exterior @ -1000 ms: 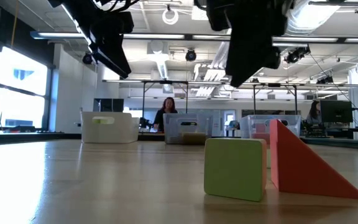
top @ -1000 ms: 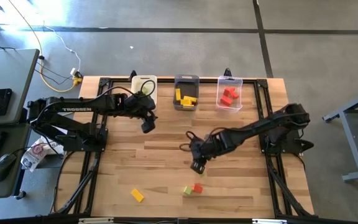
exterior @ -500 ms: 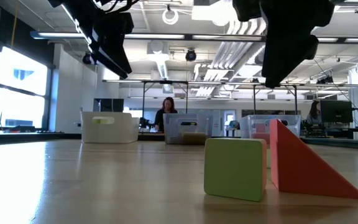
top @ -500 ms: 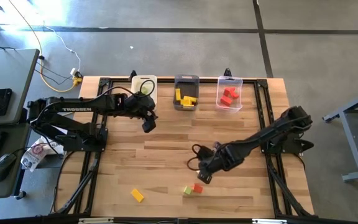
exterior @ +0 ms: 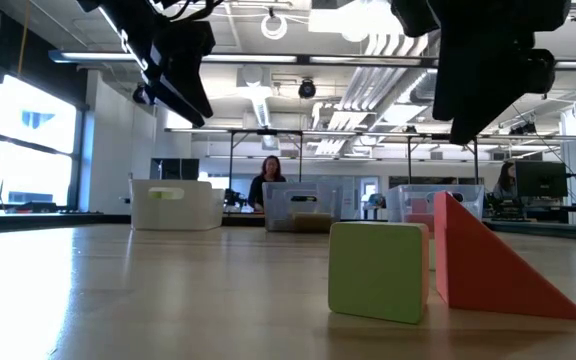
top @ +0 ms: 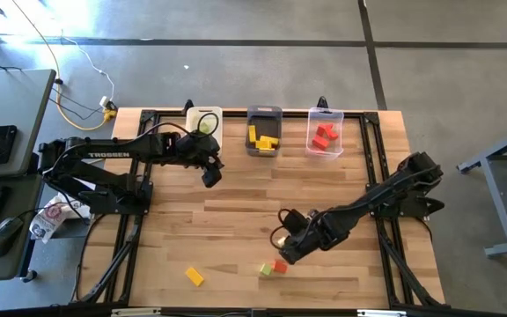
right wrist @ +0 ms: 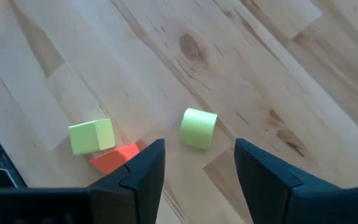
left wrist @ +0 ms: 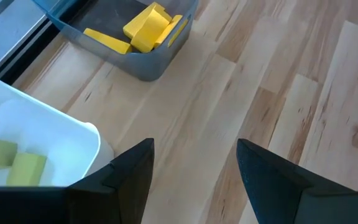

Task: Sort & place blocks by color
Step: Put the green block into the white bin

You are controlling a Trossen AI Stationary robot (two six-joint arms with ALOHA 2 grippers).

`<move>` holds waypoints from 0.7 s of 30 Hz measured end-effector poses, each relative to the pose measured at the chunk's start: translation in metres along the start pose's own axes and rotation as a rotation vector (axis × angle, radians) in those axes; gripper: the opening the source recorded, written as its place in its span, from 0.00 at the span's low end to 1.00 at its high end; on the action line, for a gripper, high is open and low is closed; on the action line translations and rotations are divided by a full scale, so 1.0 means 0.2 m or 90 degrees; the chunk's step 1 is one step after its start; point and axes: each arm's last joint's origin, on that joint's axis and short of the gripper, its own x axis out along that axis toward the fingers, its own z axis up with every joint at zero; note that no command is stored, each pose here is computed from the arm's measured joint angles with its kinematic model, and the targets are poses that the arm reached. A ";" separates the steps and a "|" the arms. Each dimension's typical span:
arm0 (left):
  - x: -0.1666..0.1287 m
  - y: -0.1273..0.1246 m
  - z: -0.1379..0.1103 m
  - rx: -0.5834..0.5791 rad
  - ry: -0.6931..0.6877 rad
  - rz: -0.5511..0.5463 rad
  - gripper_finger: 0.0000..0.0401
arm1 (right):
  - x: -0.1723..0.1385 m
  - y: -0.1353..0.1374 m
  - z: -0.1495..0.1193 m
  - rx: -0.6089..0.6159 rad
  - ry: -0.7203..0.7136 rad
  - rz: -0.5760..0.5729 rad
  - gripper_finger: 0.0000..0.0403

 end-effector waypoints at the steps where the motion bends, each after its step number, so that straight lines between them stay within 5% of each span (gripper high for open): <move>1: 0.00 0.00 0.00 -0.005 0.000 0.000 0.53 | 0.00 0.00 0.00 0.002 0.001 -0.003 0.44; 21: 0.00 0.00 -0.01 -0.022 0.013 -0.002 0.53 | 0.27 0.04 -0.07 -0.014 0.020 -0.049 0.44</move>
